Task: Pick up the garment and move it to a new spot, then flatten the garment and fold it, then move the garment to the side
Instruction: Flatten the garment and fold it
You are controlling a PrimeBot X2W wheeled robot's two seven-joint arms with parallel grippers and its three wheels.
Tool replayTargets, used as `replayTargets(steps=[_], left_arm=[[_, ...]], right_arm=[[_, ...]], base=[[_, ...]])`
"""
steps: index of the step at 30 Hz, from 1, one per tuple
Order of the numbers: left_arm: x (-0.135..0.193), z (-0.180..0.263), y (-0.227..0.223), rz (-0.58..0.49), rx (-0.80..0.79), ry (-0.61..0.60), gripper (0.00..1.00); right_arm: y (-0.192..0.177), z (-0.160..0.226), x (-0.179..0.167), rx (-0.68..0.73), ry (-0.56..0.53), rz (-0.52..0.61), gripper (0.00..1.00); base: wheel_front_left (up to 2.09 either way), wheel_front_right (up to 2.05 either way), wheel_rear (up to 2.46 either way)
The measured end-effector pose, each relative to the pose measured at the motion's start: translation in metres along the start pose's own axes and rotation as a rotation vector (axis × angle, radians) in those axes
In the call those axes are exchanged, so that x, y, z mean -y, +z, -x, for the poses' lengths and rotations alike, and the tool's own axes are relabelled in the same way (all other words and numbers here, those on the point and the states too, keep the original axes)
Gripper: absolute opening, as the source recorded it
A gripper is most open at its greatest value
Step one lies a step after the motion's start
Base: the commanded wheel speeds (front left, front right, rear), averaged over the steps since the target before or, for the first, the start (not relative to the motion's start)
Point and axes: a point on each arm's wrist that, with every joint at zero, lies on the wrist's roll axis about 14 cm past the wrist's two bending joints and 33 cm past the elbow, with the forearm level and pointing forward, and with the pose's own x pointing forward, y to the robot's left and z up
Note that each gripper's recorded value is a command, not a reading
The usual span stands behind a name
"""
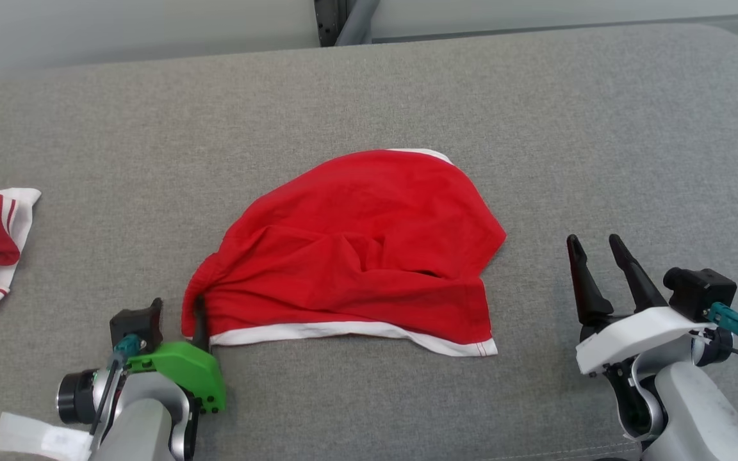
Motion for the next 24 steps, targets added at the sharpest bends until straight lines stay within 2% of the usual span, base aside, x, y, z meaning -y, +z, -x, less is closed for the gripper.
replayTargets(steps=[9,18,24], left_arm=[[-0.009,0.043,0.008,0.038,0.097,0.039,1.00],[-0.015,0.085,0.018,0.048,0.196,0.058,1.00],[-0.015,0.105,0.020,0.047,0.240,0.057,1.00]], right_arm=[[0.004,0.023,-0.015,0.019,0.019,-0.014,1.00],[0.004,0.048,-0.040,0.026,0.098,0.132,1.00],[-0.001,0.062,-0.052,0.027,0.119,0.153,1.00]], base=[[0.00,0.00,0.00],[0.00,0.00,0.00],[0.00,0.00,0.00]])
